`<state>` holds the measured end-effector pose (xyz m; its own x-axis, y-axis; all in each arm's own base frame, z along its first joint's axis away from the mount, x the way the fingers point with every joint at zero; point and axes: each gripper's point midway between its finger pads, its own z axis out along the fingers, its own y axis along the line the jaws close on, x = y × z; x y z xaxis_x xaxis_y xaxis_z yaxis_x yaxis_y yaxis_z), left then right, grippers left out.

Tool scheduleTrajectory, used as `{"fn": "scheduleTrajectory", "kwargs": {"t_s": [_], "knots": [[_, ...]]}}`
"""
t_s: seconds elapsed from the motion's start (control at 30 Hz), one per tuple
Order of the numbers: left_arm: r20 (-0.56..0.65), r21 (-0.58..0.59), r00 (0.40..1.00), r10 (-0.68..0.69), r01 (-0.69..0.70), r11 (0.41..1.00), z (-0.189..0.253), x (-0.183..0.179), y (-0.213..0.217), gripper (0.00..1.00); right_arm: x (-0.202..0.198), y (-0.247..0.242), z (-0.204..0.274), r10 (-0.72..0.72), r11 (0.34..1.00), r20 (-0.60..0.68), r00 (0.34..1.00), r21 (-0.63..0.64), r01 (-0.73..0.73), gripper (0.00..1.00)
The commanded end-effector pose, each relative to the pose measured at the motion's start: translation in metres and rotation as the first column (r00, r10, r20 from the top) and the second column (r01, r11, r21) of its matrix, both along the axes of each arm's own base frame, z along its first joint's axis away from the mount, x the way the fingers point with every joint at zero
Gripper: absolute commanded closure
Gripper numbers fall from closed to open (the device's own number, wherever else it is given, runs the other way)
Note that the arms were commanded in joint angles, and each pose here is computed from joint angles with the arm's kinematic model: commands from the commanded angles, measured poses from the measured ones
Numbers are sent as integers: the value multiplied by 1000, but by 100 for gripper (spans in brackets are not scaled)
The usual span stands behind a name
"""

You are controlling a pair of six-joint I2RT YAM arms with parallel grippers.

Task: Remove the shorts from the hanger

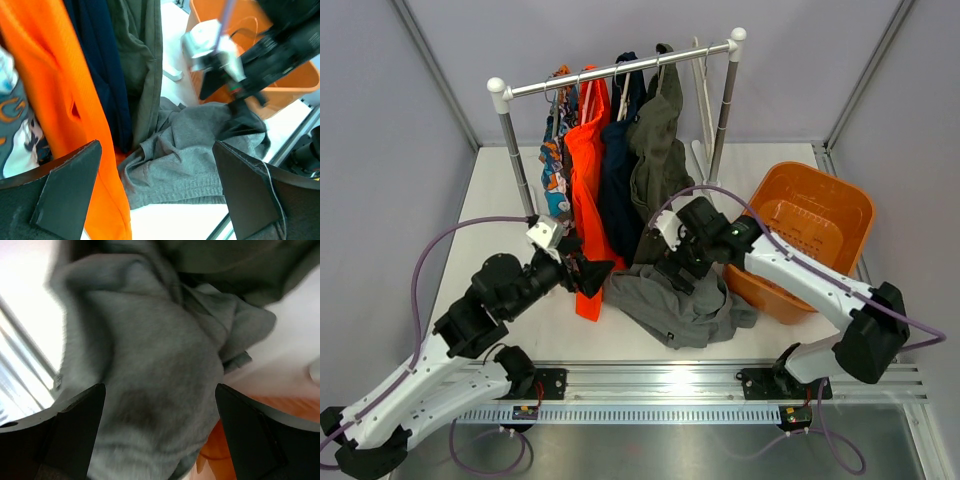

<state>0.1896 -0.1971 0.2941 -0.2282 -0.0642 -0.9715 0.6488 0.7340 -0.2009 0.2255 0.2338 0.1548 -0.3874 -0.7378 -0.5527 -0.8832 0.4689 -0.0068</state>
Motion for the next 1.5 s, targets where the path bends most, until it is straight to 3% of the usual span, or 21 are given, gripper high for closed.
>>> {"fn": "scheduleTrajectory", "kwargs": {"t_s": [0.0,0.1,0.17,0.23,0.27,0.37,0.47,0.53,0.57,0.6,0.67,0.77,0.87,1.03,1.17,1.3,1.4,1.47], "knots": [[0,-75,999,45,-45,996,7,0,7,1,39,-6,-17,-255,960,153,955,-80,269,0],[-6,-79,998,55,-55,995,3,-1,10,1,36,-5,-32,-269,954,115,956,-104,281,2],[-12,-79,998,59,-59,995,2,-1,11,1,29,0,-37,-238,964,67,969,-105,244,11],[-12,-79,998,59,-59,995,2,-2,12,1,14,10,-40,-175,981,-24,984,-93,172,27],[-13,-76,998,59,-59,995,1,-2,12,1,0,21,-41,-91,994,-100,991,-62,85,49],[-7,-76,998,58,-58,995,3,-2,12,1,-25,30,-23,56,998,-185,981,7,-55,82],[1,-77,998,61,-61,995,5,-1,12,1,-51,35,12,239,968,-212,948,126,-216,100],[9,-70,998,62,-61,996,6,-1,13,1,-62,27,49,384,914,-134,914,196,-355,100],[16,-74,998,63,-62,995,8,-1,14,1,-72,26,71,494,845,-65,867,268,-462,100],[25,-71,998,62,-60,996,9,-2,15,1,-73,12,83,490,843,-71,869,293,-452,100],[38,-76,997,65,-62,995,14,-2,17,1,-71,6,131,522,775,81,849,371,-512,100],[60,-76,996,66,-61,995,19,-2,18,1,-49,-11,200,393,780,250,885,420,-465,100],[86,-86,994,63,-56,995,25,-3,19,1,-28,-27,295,198,759,445,874,494,-424,100],[126,-78,991,53,-44,996,34,-1,16,1,-10,-73,419,-191,732,664,723,587,-346,100],[129,-59,991,36,-29,998,33,1,12,1,12,-131,484,-517,691,658,547,698,-187,100],[136,-52,991,20,-13,999,34,0,9,1,14,-174,530,-670,647,644,369,750,-135,100],[138,-50,990,12,-5,999,33,-1,8,1,35,-210,530,-736,627,610,294,778,-41,100],[141,-51,990,8,0,999,34,-3,9,1,46,-223,520,-751,614,584,307,790,-1,100]]}}
